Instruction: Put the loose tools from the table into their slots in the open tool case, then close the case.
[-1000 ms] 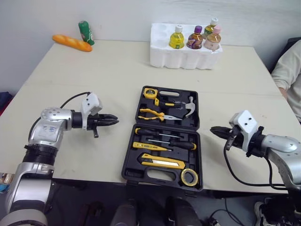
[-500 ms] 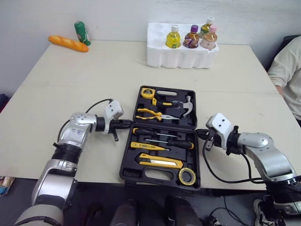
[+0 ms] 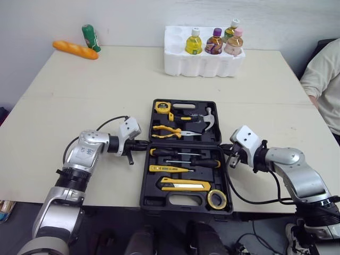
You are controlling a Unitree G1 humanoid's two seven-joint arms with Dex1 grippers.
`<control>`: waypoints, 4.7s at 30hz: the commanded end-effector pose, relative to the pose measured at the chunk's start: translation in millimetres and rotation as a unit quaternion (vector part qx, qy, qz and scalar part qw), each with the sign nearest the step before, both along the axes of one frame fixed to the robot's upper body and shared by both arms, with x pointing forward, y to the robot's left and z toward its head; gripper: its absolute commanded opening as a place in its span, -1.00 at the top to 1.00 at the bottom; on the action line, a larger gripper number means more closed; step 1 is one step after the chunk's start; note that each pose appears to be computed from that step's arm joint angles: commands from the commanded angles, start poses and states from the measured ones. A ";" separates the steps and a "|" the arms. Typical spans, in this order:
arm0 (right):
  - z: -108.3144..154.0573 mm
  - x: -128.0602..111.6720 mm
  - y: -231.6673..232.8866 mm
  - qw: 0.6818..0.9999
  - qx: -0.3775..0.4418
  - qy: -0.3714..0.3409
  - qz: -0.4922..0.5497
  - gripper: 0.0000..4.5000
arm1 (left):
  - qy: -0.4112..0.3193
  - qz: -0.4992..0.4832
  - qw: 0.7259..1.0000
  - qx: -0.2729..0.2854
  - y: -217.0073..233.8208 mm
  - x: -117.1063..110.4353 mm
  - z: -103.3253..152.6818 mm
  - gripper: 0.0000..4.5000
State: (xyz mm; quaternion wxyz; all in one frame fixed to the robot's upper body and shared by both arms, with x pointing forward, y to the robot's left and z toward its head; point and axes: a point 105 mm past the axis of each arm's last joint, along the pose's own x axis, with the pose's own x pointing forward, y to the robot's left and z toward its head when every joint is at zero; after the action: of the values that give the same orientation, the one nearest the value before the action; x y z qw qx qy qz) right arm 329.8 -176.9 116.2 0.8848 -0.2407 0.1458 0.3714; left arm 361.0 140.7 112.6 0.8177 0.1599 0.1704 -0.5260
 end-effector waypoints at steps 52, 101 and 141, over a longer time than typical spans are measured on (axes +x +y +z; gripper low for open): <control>16.9 55.0 -3.6 0.947 0.107 0.179 -0.244 -1.00 | 0.221 0.259 0.940 0.008 -16.2 33.9 5.9 -0.97; 71.9 17.5 28.2 0.918 -0.040 -0.394 0.004 1.00 | -0.380 0.166 0.910 -0.017 -3.5 37.7 85.2 0.76; -16.1 -132.4 18.9 0.969 0.074 0.145 0.184 1.00 | -0.060 0.180 0.978 -0.085 35.3 61.0 58.0 0.99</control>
State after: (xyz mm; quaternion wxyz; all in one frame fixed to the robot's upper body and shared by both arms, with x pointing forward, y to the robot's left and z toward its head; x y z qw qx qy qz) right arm 195.5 -161.4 99.9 0.7905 -0.1401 0.2007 0.5615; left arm 413.9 181.4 164.2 0.9180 0.0701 0.1146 -0.3732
